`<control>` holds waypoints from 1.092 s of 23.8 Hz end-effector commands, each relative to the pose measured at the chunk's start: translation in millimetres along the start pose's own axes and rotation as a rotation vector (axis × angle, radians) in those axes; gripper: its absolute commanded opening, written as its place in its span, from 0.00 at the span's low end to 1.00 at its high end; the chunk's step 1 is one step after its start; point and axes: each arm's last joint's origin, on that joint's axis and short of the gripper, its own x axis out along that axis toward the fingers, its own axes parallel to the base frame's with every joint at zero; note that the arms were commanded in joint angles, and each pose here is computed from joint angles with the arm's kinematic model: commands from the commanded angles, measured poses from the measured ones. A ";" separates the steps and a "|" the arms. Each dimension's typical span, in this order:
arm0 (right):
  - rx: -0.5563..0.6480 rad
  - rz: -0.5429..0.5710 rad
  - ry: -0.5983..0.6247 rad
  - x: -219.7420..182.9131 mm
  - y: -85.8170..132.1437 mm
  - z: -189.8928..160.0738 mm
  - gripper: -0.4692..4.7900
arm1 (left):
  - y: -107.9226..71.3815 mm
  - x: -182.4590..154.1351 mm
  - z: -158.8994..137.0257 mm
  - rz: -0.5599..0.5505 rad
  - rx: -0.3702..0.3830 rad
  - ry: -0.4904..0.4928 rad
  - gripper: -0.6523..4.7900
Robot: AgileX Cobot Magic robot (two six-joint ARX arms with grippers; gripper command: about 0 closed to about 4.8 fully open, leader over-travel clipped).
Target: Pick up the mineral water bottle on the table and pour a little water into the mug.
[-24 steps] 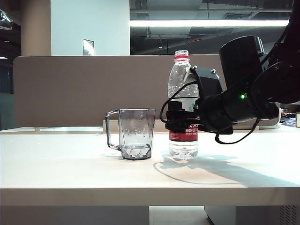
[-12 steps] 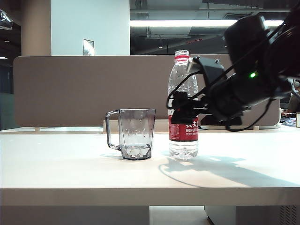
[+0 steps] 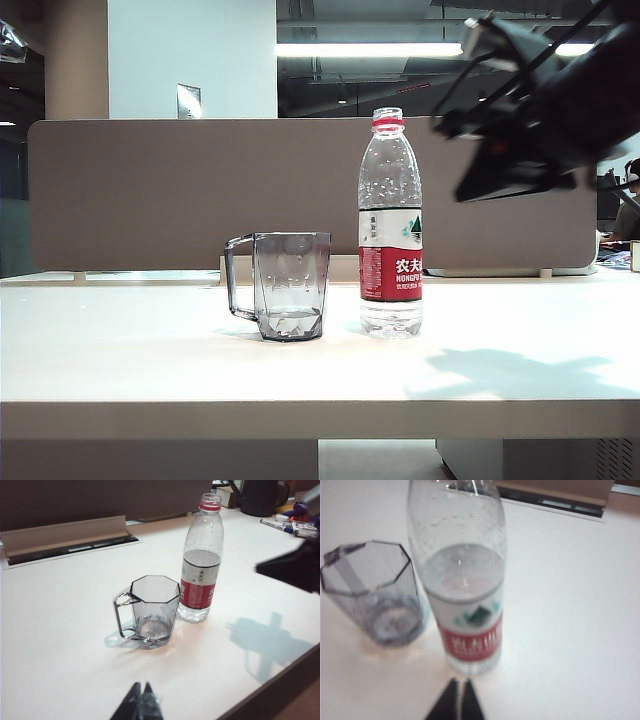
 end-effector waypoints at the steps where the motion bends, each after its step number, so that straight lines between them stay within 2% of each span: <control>1: 0.001 -0.001 0.016 -30.1 -0.7 -7.7 0.08 | -0.1 -0.1 1.8 -0.001 0.008 -0.013 0.11; 9: 0.038 -0.001 -0.092 -81.4 -2.2 -36.3 0.08 | -0.1 -0.2 1.9 -0.001 0.008 -0.014 0.11; 14: 0.045 -0.022 -0.181 -101.0 -3.4 -58.5 0.08 | -0.1 -0.2 1.9 -0.001 0.008 -0.014 0.11; 17: 0.077 -0.085 -0.244 -110.0 -5.7 -69.3 0.08 | -0.1 -0.1 1.8 -0.001 0.008 -0.013 0.11; 20: 0.082 -0.083 -0.305 -115.3 -5.8 -79.5 0.08 | -0.1 -0.2 1.9 -0.001 0.008 -0.014 0.11; 26: 0.095 -0.071 -0.266 -116.7 -5.5 -98.9 0.08 | -0.1 -0.2 1.9 -0.001 0.008 -0.014 0.11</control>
